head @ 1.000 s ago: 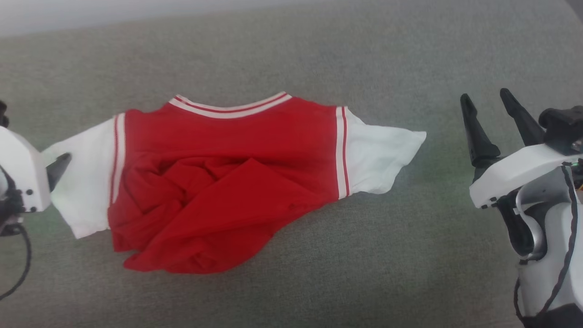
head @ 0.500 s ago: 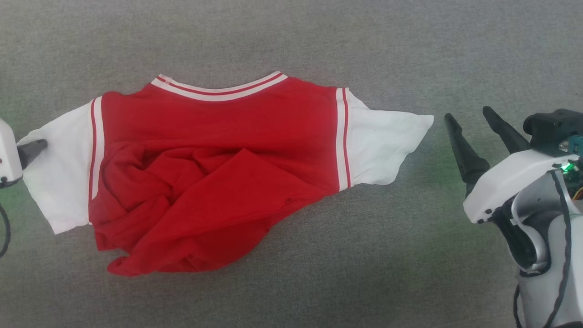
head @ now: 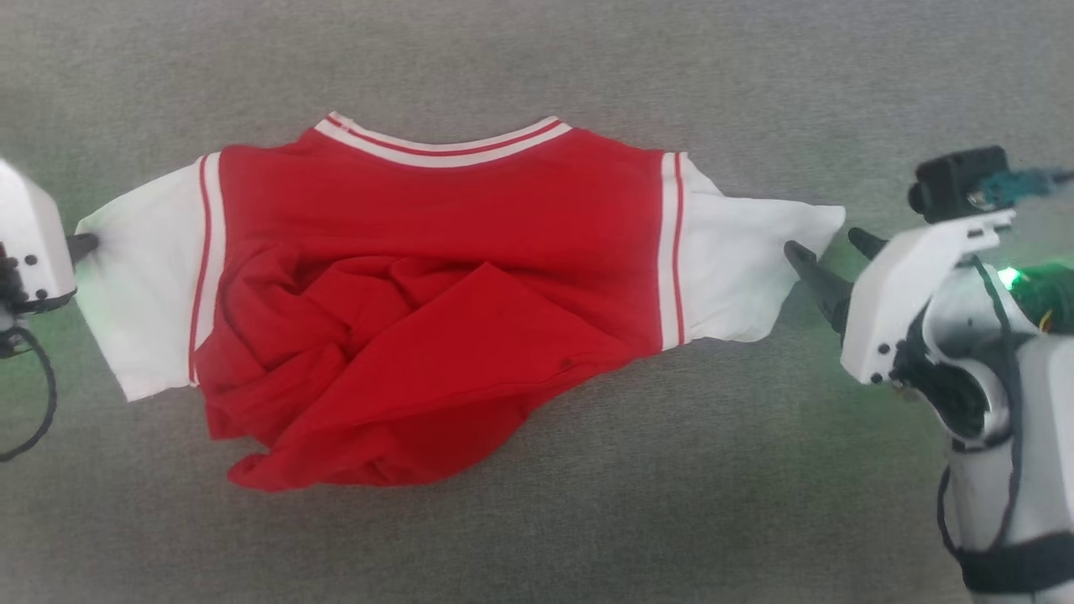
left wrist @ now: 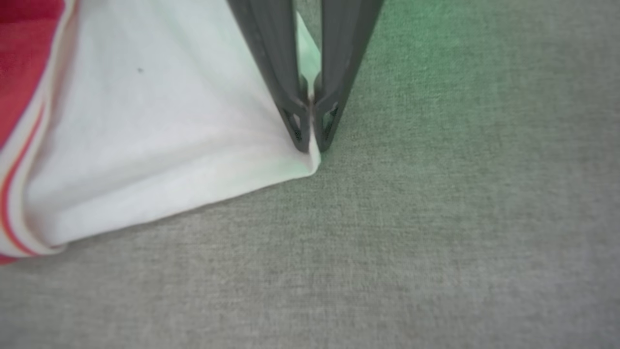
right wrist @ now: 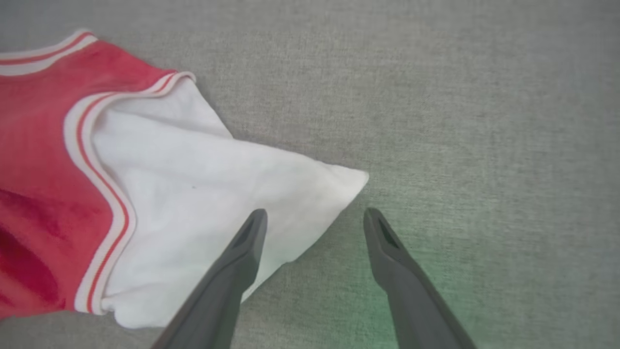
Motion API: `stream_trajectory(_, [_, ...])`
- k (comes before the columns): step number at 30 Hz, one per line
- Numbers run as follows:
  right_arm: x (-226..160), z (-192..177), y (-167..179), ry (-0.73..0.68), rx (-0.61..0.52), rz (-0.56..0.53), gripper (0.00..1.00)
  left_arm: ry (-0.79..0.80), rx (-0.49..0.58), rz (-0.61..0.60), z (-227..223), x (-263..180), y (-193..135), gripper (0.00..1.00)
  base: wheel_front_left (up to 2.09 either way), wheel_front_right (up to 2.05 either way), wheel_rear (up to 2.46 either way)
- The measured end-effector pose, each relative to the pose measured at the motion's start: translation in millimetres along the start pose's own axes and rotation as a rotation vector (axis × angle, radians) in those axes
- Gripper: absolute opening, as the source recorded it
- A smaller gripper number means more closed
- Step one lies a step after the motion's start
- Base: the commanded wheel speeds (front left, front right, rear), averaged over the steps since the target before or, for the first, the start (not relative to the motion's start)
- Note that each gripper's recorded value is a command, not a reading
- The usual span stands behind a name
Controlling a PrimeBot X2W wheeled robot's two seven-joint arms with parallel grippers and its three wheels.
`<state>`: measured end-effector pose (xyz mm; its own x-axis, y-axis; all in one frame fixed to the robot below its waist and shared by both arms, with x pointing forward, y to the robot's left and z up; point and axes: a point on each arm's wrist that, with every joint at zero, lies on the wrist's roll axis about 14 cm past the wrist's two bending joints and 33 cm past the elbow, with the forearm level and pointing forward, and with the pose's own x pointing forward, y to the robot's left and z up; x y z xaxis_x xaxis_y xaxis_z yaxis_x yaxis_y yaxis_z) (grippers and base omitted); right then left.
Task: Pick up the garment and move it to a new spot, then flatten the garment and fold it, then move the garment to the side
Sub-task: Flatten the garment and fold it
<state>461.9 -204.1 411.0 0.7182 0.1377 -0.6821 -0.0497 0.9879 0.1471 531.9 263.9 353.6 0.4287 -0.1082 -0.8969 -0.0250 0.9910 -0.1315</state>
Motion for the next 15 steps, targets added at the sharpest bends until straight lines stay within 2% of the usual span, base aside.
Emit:
stream_trajectory(10, [35.9,-15.9,16.3,0.284,-0.015,0.03,1.0,-0.028,0.0,-0.01,1.0,-0.7,-1.1,0.0,0.0,0.0,0.0])
stream_trajectory(12, [38.1,-14.9,20.6,0.307,-0.034,0.038,0.0,-0.038,-0.007,-0.013,1.2,-2.4,-1.3,0.0,0.0,0.0,0.0])
stream_trajectory(15, [37.8,-11.2,25.5,0.313,-0.039,0.051,0.0,-0.065,-0.009,-0.013,3.1,-7.3,-1.9,0.0,0.0,0.0,0.0])
